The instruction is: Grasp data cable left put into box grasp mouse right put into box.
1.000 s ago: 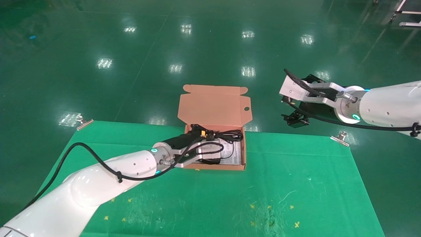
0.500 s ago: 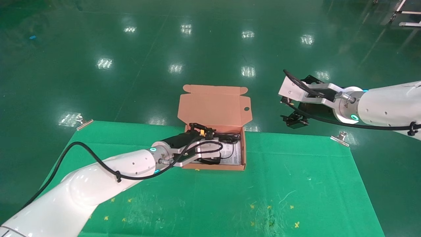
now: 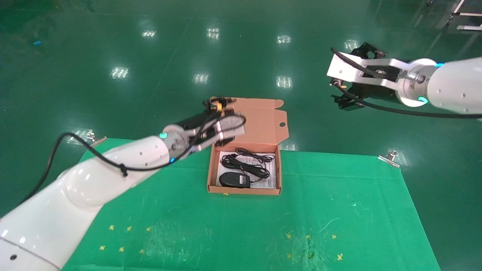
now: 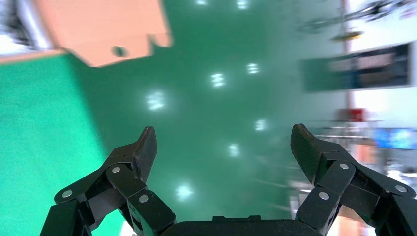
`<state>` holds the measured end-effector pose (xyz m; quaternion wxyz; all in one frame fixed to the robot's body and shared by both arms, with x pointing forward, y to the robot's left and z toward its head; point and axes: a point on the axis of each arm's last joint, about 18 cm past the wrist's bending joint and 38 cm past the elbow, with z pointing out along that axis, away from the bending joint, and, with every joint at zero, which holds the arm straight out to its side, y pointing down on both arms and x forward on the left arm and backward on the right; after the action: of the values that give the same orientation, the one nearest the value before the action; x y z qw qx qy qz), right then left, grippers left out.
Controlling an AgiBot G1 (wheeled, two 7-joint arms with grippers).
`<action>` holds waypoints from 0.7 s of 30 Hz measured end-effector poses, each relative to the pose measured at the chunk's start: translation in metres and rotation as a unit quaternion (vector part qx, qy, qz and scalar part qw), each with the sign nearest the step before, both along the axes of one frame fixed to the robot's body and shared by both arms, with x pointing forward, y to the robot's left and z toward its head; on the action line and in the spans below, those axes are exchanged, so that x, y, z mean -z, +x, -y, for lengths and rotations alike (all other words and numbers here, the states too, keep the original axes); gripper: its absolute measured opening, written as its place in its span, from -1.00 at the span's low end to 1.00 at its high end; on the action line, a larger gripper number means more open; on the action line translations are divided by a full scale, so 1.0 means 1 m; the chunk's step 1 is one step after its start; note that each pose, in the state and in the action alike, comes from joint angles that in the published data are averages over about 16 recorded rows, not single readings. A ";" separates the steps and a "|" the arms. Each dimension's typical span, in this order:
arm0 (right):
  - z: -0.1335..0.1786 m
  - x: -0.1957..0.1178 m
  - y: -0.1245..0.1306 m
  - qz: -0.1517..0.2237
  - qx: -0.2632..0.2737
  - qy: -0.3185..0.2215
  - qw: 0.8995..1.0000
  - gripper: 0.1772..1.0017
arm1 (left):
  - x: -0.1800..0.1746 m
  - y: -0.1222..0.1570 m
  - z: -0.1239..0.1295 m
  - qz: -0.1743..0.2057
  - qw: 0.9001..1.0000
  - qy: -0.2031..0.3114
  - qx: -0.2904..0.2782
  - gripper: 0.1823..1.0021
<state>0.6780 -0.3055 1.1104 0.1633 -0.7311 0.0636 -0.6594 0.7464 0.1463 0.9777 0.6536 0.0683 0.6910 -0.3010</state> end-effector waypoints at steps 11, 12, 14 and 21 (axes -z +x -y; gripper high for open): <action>-0.001 0.044 -0.008 -0.084 -0.044 0.062 0.994 1.00 | 0.011 -0.018 -0.032 -0.071 0.995 -0.066 0.038 0.73; -0.001 0.048 -0.010 -0.091 -0.049 0.068 0.992 1.00 | 0.012 -0.020 -0.034 -0.077 0.993 -0.072 0.043 0.76; -0.002 0.056 -0.012 -0.106 -0.059 0.080 0.989 1.00 | 0.014 -0.024 -0.039 -0.089 0.991 -0.083 0.051 0.80; -0.006 0.080 -0.024 -0.153 -0.098 0.118 0.976 1.00 | 0.017 -0.042 -0.056 -0.126 0.981 -0.119 0.082 0.93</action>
<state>0.6545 -0.3000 1.0306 0.3010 -0.8016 0.0935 -0.5081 0.7046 0.2026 0.9604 0.5377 0.0076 0.7195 -0.4395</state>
